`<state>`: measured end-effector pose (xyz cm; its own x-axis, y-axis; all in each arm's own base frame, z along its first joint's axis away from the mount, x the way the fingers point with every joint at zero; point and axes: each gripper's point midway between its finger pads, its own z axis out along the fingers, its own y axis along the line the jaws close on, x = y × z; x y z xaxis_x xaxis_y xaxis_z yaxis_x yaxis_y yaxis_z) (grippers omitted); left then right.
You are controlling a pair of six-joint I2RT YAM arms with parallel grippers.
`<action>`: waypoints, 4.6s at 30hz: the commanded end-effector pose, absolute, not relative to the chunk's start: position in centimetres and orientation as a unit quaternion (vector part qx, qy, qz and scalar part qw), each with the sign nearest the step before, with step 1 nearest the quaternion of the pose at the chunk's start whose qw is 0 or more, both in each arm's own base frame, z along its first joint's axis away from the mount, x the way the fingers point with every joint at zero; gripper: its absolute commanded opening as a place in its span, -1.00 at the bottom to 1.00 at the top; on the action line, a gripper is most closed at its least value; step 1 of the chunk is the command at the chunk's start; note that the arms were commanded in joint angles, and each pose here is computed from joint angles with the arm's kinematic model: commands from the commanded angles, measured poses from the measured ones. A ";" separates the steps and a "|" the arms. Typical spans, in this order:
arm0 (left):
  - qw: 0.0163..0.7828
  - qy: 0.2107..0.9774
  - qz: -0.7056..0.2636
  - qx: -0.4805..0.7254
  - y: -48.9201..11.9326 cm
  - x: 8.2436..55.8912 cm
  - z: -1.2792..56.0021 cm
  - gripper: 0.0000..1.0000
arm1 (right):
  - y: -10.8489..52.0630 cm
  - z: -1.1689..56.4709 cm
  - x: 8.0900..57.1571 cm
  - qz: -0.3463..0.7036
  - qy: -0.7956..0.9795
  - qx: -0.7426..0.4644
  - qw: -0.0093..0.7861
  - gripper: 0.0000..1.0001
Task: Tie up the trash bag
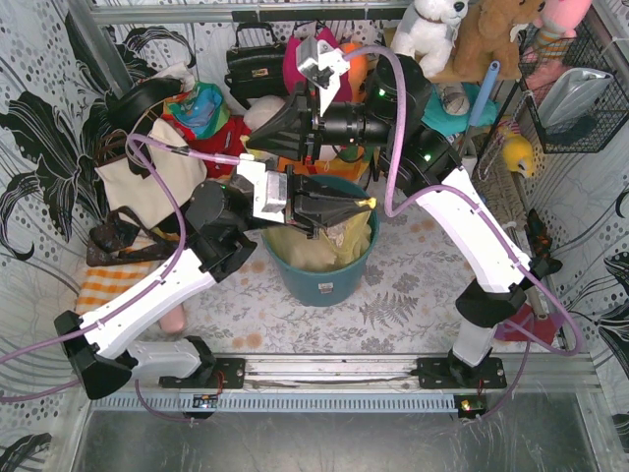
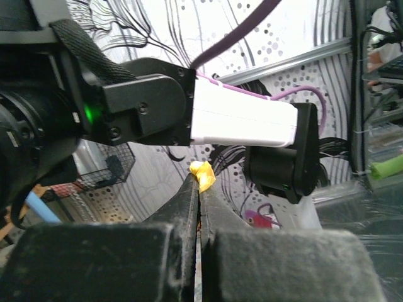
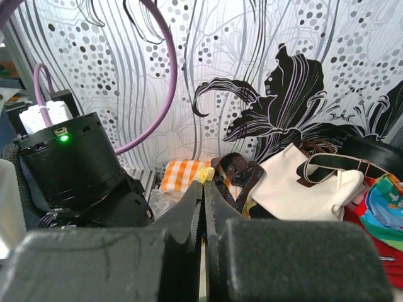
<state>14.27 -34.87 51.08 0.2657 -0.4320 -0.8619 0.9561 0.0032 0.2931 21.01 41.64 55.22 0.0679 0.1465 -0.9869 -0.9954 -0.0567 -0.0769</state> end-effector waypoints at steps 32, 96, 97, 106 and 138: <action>0.789 0.317 -0.432 0.300 -28.6 17.9 52.0 -0.95 | 28.9 50.4 24.3 0.445 0.677 -0.100 0.578 -1.00; 0.799 0.327 -0.393 0.315 -30.0 20.3 51.2 -0.96 | 31.8 54.7 26.3 0.433 0.670 -0.140 0.586 -1.00; 0.801 0.323 -0.396 0.312 -29.7 20.1 51.3 -0.96 | 31.3 54.4 26.4 0.427 0.672 -0.134 0.589 -1.00; 0.805 0.287 -0.414 0.313 -28.4 17.7 52.4 -0.96 | 28.9 51.0 25.7 0.412 0.701 -0.089 0.575 -1.00; 0.815 0.318 -0.392 0.284 -28.7 20.2 52.2 -0.96 | 29.9 47.9 15.4 0.591 0.667 -0.151 0.429 -1.00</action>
<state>20.15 -29.43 50.55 0.4548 -0.4360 -0.7765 0.8390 0.5022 0.2095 17.42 28.95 45.58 -0.5861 0.3030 -0.7514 -0.6444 0.3877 0.6591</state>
